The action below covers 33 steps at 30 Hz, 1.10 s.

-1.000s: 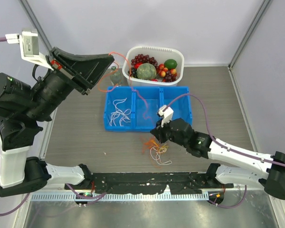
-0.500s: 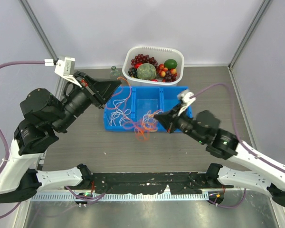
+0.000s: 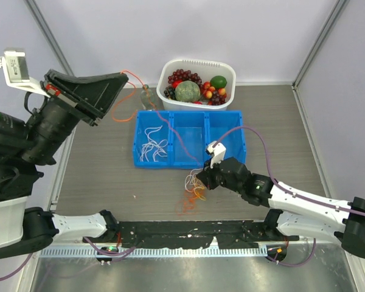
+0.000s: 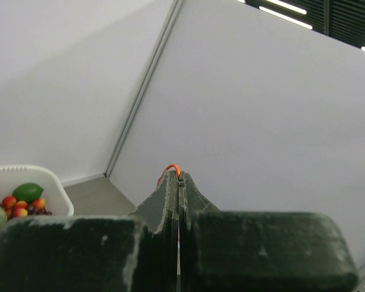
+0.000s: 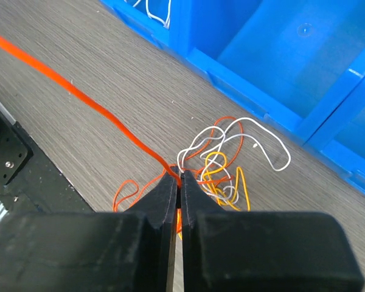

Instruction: Untangle the cables

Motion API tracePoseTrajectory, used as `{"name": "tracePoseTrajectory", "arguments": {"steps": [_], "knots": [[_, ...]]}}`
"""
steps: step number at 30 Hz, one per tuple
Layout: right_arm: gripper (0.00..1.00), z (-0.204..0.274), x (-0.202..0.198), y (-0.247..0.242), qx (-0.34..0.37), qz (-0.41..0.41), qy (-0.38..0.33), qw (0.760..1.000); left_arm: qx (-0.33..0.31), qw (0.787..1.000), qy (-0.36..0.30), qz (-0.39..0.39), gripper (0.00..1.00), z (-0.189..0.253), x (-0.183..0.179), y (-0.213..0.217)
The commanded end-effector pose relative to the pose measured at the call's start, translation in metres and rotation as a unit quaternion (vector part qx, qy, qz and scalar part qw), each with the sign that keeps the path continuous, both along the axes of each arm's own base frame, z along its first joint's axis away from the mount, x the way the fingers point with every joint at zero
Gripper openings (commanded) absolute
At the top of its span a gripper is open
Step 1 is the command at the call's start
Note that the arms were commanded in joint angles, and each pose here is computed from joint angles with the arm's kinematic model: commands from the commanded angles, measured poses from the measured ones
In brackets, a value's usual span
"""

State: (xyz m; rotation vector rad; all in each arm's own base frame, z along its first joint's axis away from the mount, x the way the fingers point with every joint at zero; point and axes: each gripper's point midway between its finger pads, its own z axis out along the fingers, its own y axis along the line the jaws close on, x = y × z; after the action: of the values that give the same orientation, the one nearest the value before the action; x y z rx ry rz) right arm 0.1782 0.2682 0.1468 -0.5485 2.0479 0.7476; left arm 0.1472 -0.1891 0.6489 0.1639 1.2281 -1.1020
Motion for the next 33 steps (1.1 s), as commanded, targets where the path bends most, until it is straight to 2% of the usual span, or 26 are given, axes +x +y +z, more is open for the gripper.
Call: {"name": "tracePoseTrajectory", "arguments": {"steps": [1,4,9,12,18,22,26,30,33], "knots": [[0.1,0.019,0.018,0.014,0.049,-0.029,-0.026,0.998,-0.02,0.999,-0.024,-0.021,0.0,0.02,-0.009,-0.001],[0.14,0.005,0.024,0.016,0.065,-0.05,-0.027,0.996,-0.054,0.997,-0.044,-0.034,0.0,0.04,-0.019,0.006],[0.15,-0.034,0.025,0.021,0.091,-0.071,0.005,0.993,-0.113,0.989,-0.084,-0.036,0.0,0.085,-0.036,0.031],[0.15,-0.057,0.017,0.032,0.097,-0.048,0.03,0.994,-0.134,0.986,-0.098,-0.012,0.0,0.103,-0.037,0.049],[0.16,-0.09,0.015,0.028,0.071,-0.06,0.058,0.994,-0.167,0.979,-0.109,0.038,0.0,0.119,-0.035,0.078],[0.19,-0.102,0.01,0.018,0.063,-0.073,0.07,0.993,-0.183,0.975,-0.116,0.053,0.0,0.124,-0.039,0.094],[0.34,-0.09,0.006,0.015,0.068,-0.068,0.072,0.993,-0.166,0.98,-0.103,0.041,0.0,0.112,-0.033,0.078],[0.5,-0.045,0.002,0.017,0.078,-0.038,0.044,0.995,-0.133,0.987,-0.078,0.044,0.0,0.091,-0.02,0.061],[0.56,-0.001,0.001,0.012,0.085,-0.026,0.014,0.996,-0.115,0.99,-0.063,0.05,0.0,0.076,-0.012,0.052]]}}
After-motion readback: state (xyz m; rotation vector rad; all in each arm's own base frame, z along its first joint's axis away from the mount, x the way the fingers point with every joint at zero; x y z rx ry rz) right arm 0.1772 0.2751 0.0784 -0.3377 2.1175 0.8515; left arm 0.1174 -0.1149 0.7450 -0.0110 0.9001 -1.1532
